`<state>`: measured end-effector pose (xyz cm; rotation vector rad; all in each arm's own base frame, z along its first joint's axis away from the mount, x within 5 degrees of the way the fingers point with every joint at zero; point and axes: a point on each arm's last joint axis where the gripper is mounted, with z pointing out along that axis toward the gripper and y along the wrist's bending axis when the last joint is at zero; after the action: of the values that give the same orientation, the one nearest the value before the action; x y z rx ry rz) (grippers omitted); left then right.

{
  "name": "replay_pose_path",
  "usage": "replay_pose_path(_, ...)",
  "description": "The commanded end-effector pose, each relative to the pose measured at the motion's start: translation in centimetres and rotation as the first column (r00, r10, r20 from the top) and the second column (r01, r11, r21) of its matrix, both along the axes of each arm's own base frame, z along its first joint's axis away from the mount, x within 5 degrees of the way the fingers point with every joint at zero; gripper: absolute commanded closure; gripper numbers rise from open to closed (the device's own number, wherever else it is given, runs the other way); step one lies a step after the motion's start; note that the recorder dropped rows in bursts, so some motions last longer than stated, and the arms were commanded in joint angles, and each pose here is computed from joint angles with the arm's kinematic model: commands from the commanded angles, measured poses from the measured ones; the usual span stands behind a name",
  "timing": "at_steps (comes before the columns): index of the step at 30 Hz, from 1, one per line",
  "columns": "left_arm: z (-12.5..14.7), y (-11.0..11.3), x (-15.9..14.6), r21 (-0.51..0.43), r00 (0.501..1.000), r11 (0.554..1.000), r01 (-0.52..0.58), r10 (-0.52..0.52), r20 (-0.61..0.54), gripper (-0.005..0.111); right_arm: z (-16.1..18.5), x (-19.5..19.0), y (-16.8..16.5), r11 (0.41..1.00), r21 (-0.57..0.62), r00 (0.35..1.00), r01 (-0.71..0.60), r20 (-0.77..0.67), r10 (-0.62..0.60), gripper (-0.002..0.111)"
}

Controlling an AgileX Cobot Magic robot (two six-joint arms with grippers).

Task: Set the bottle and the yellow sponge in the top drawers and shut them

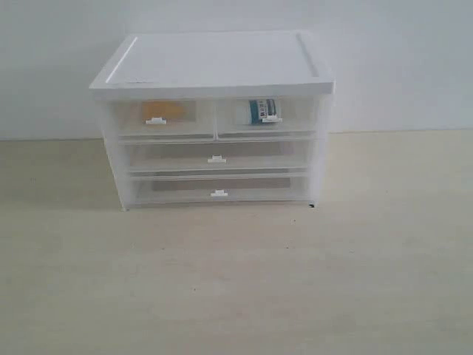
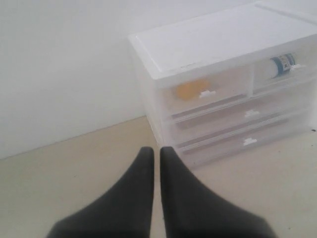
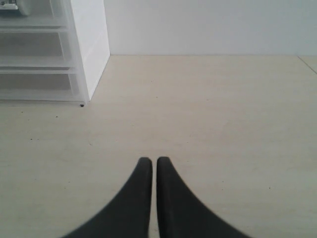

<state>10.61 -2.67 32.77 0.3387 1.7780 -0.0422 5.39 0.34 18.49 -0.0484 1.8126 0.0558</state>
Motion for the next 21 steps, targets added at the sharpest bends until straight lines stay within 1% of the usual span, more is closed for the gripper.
replay_pose_path(1, -0.9, 0.6, -1.7, -0.012, 0.998, 1.0, 0.01, -0.009, 0.059, 0.102, -0.1, 0.0, 0.0, 1.0, -0.002, 1.0, 0.001, 0.007, -0.001, 0.107)
replay_pose_path(4, -1.6, 1.1, -2.6, -0.025, 0.997, 1.0, -0.009, 0.011, 0.082, 0.102, -0.1, 0.0, 0.0, 1.0, -0.002, 1.0, 0.001, 0.007, -0.001, 0.107)
replay_pose_path(9, -3.2, 1.6, -4.1, -0.013, 0.993, 1.0, -0.025, 0.026, 0.111, 0.102, -0.1, 0.0, 0.0, 1.0, -0.002, 1.0, 0.001, 0.007, -0.001, 0.107)
replay_pose_path(11, -4.3, 1.9, -4.8, -0.03, 0.992, 0.999, -0.038, 0.041, 0.119, 0.102, -0.1, 0.0, 0.0, 1.0, -0.002, 1.0, 0.001, 0.007, -0.001, 0.107)
replay_pose_path(15, -6.4, 2.2, -5.8, -0.097, 0.985, 0.993, -0.073, 0.087, 0.149, 0.102, -0.1, 0.0, 0.0, 1.0, -0.002, 1.0, 0.001, 0.007, -0.001, 0.107)
replay_pose_path(17, -7.4, 2.2, -6.2, -0.107, 0.98, 0.991, -0.081, 0.099, 0.175, 0.102, -0.1, 0.0, 0.0, 1.0, -0.002, 1.0, 0.001, 0.007, -0.001, 0.107)
replay_pose_path(19, -9.0, 2.2, -6.0, -0.122, 0.984, 0.988, -0.099, 0.116, 0.137, 0.102, -0.1, 0.0, 0.0, 1.0, -0.002, 1.0, 0.001, 0.007, -0.001, 0.107)
replay_pose_path(21, -9.6, 2.2, -5.9, -0.127, 0.984, 0.985, -0.116, 0.132, 0.123, 0.102, -0.1, 0.0, 0.0, 1.0, -0.002, 1.0, 0.001, 0.007, -0.001, 0.107)
